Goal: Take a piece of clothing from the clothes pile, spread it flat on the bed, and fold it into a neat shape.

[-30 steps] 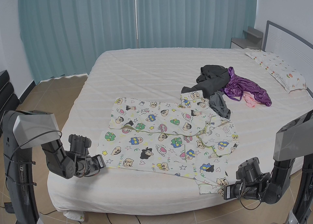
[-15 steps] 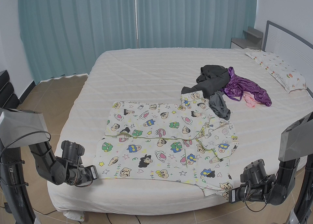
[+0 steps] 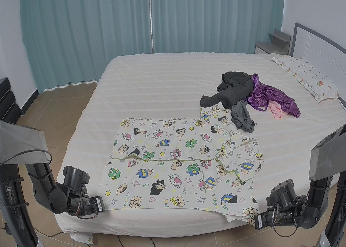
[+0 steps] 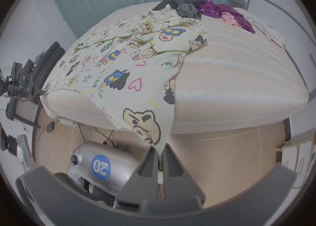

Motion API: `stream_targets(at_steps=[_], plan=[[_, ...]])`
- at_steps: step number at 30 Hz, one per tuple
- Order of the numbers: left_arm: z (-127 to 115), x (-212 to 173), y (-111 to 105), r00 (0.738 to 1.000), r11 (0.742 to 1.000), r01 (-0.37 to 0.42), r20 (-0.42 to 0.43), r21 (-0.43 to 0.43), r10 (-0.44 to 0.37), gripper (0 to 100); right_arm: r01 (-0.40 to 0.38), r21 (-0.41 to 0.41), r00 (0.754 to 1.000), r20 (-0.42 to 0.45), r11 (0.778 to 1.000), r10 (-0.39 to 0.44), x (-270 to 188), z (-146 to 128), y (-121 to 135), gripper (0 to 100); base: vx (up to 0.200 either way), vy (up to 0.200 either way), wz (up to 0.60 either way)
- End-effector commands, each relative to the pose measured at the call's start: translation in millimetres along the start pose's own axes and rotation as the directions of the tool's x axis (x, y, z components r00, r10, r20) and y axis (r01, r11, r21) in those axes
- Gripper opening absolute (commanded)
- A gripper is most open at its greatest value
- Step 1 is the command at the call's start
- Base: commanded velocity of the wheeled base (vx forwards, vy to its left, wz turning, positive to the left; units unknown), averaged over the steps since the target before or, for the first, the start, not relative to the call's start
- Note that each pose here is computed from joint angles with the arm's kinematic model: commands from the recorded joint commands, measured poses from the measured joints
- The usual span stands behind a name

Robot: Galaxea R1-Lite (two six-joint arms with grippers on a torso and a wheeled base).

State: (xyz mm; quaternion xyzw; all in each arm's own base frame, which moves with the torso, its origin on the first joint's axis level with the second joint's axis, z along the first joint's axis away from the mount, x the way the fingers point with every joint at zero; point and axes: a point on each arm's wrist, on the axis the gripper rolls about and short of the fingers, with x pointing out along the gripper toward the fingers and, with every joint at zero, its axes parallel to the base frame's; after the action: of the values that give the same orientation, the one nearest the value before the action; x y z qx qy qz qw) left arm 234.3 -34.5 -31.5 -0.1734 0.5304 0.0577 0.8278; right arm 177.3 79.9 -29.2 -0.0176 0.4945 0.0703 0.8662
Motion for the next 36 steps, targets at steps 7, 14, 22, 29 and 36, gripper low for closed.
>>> stream_targets(at_steps=[7, 14, 22, 29, 36], plan=[[-3.8, -14.5, -0.5, 1.000, 1.000, 0.017, 0.018, -0.002, -0.017, 0, -0.028, 0.018, 0.999, 0.024, 0.999, 0.028, -4.6, -1.2, -0.7, 0, 0.000, 0.000, 0.00], [15.9, -28.2, -12.4, 0.989, 0.996, 0.083, 0.124, -0.019, -0.080, 0, -0.125, 0.087, 0.980, 0.168, 0.988, 0.110, -7.1, 14.6, 0.8, 0, 0.000, 0.000, 0.00], [46.0, -38.8, -29.0, 0.962, 0.984, 0.161, 0.234, -0.070, -0.141, 0, -0.174, 0.140, 0.945, 0.302, 0.975, 0.125, -13.7, 29.0, -7.9, 0, 0.000, 0.000, 0.00], [81.2, -46.8, -48.9, 0.959, 0.965, 0.216, 0.219, -0.151, -0.180, 0, -0.185, 0.178, 0.927, 0.358, 0.967, 0.112, -13.9, 38.1, -16.7, 0, 0.000, 0.000, 0.00], [111.1, -46.4, -62.2, 0.959, 0.954, 0.233, 0.205, -0.190, -0.194, 0, -0.189, 0.196, 0.907, 0.411, 0.962, 0.095, -6.8, 53.7, -20.3, 0, 0.000, 0.000, 0.00]])
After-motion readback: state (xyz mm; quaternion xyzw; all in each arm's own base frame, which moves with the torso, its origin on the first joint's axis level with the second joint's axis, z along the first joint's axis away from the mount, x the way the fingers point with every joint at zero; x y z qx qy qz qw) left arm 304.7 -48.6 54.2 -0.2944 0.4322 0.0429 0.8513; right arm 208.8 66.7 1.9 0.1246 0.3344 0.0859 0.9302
